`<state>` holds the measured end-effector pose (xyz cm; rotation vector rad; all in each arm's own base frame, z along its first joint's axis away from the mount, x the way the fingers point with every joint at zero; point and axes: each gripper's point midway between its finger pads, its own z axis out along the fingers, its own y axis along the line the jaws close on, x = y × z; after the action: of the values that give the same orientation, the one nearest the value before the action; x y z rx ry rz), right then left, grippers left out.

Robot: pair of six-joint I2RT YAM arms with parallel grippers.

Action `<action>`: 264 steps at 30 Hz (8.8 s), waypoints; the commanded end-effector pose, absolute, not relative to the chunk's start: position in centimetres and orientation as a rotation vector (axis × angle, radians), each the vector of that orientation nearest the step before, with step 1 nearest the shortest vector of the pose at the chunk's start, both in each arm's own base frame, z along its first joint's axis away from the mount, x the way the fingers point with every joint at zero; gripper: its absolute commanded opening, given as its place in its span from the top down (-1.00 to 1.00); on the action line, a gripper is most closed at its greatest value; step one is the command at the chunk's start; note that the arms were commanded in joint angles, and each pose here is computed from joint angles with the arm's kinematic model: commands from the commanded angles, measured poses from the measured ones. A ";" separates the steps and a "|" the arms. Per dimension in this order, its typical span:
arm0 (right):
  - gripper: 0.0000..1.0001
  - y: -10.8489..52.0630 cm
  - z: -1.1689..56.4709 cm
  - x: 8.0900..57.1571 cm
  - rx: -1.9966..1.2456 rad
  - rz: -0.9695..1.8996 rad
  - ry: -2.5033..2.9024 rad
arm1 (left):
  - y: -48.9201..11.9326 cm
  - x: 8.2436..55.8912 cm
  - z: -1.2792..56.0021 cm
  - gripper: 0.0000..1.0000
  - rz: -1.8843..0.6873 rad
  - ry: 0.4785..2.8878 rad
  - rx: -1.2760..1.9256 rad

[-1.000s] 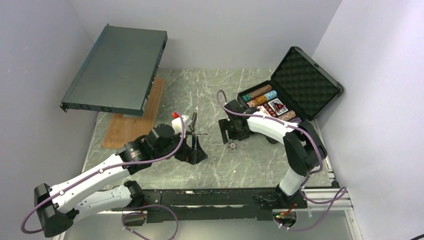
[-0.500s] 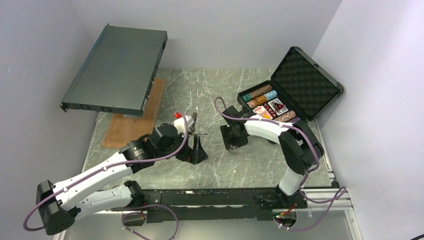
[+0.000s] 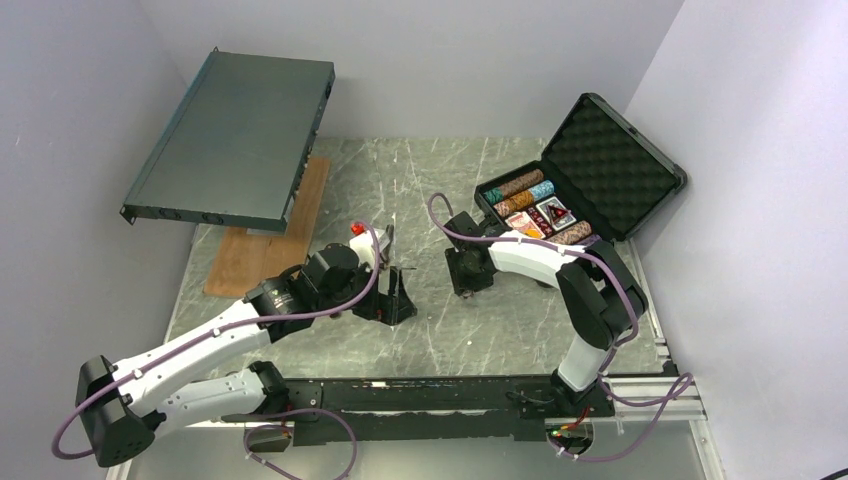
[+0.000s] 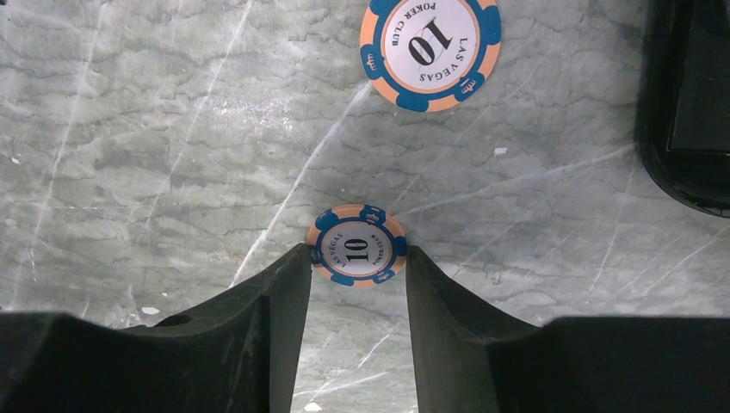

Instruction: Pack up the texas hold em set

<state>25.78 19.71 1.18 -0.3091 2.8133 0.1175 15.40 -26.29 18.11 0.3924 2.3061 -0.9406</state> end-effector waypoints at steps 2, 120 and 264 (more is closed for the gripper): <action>0.16 19.1 -0.8 25.7 -0.301 0.085 2.816 | -26.6 16.2 19.2 -0.99 -0.953 2.264 0.365; -0.98 11.4 15.5 28.2 0.300 0.929 2.321 | -34.6 26.1 15.5 0.60 -0.437 2.252 0.699; 0.81 -0.3 6.5 35.9 -0.307 -0.296 2.604 | -25.1 13.6 21.9 -0.99 -1.046 2.116 0.633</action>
<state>36.06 0.29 7.49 -0.3554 2.5747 -0.2904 13.52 -24.61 19.62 0.6583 2.1817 -0.9845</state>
